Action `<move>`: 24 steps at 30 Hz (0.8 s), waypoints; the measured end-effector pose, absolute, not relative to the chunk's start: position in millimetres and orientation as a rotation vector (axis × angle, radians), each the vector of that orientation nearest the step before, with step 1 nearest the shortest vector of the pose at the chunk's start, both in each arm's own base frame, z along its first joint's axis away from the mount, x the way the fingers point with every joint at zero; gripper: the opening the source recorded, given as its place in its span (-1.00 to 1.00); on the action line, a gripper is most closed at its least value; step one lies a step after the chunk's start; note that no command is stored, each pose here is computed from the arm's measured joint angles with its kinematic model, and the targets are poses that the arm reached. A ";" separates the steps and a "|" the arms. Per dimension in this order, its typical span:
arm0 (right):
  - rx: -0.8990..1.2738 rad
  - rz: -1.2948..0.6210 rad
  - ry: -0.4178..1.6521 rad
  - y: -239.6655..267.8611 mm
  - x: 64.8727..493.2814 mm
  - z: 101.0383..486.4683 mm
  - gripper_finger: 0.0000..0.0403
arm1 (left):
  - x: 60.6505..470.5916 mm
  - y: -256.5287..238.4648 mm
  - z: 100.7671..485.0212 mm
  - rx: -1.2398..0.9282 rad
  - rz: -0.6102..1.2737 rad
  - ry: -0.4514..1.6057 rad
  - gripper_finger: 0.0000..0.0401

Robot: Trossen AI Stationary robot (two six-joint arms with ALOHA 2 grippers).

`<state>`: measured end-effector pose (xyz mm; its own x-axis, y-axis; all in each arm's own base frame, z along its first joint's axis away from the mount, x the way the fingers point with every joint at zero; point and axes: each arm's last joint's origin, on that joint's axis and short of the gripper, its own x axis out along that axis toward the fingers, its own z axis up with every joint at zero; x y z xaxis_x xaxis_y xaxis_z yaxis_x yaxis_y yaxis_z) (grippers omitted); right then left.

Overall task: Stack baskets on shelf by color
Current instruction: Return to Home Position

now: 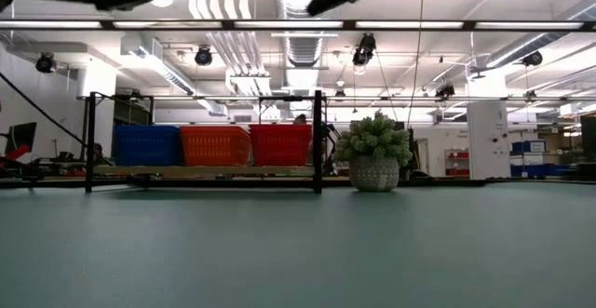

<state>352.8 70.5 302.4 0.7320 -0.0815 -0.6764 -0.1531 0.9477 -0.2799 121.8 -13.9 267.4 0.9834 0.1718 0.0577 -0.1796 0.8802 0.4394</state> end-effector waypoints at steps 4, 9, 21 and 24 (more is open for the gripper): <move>-0.389 0.090 0.623 70.4 302.0 273.6 -0.96 | 107.6 -12.5 251.3 0.463 0.142 -0.063 -1.00; -0.429 0.059 0.426 47.8 237.6 252.0 -0.96 | 90.5 -8.9 236.4 0.418 0.163 -0.144 -1.00; -0.539 -0.077 0.059 13.5 147.7 209.9 -0.96 | 93.8 -8.7 201.9 0.376 0.187 -0.131 -1.00; -0.601 -0.099 0.008 8.6 135.1 204.7 -0.96 | 96.9 -9.4 196.2 0.382 0.182 -0.114 -1.00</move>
<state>135.1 8.6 204.7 0.9952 -0.0957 0.0217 0.0912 0.8202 -0.5648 96.9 -9.4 196.2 0.9773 0.1550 0.1442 -0.1977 0.9120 0.3596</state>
